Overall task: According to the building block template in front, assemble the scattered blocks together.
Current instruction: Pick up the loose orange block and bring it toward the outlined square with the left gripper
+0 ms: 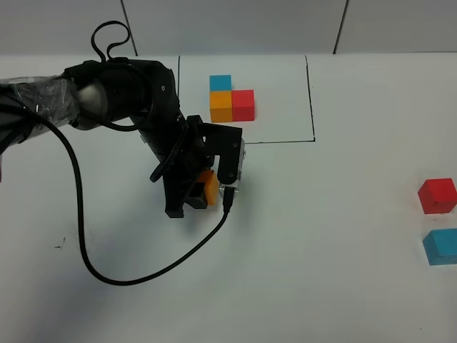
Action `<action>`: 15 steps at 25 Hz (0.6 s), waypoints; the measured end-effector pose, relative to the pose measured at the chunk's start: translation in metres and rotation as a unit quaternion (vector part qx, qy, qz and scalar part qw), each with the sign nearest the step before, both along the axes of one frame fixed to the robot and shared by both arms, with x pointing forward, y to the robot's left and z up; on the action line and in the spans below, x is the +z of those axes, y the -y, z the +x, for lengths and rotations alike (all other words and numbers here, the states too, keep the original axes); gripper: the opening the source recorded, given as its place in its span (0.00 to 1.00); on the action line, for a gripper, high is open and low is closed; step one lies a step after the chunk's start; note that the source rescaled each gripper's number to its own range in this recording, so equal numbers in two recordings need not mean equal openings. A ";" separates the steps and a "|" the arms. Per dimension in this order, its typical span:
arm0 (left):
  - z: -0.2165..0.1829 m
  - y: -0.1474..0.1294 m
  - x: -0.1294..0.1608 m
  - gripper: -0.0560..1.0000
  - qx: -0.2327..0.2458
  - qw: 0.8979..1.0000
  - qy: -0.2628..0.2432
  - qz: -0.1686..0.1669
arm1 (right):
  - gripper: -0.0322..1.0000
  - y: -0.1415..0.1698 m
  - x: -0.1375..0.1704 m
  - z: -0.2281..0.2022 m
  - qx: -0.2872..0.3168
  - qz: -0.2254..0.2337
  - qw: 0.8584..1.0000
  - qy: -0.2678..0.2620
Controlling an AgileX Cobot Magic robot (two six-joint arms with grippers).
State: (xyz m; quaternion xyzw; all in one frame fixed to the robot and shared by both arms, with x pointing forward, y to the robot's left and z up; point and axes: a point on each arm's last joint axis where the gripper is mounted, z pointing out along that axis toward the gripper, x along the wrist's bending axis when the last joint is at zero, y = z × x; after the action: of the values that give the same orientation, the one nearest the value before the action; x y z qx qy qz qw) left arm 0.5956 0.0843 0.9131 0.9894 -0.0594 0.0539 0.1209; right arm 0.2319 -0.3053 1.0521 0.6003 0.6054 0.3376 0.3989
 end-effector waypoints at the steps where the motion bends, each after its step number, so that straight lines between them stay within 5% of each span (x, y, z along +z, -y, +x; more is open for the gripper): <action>1: 0.000 0.000 0.000 0.61 0.000 1.000 0.000 0.001 | 0.81 0.000 0.000 0.000 0.000 0.000 1.000 0.000; 15: 0.001 0.000 -0.019 0.61 0.000 1.000 -0.016 0.014 | 0.81 0.000 0.000 0.000 0.000 0.000 1.000 0.000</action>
State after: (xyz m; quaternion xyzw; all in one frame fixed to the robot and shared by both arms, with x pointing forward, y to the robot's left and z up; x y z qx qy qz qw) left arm 0.5964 0.0846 0.8942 0.9917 -0.0585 0.0367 0.1083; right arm 0.2319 -0.3053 1.0521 0.6003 0.6054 0.3376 0.3989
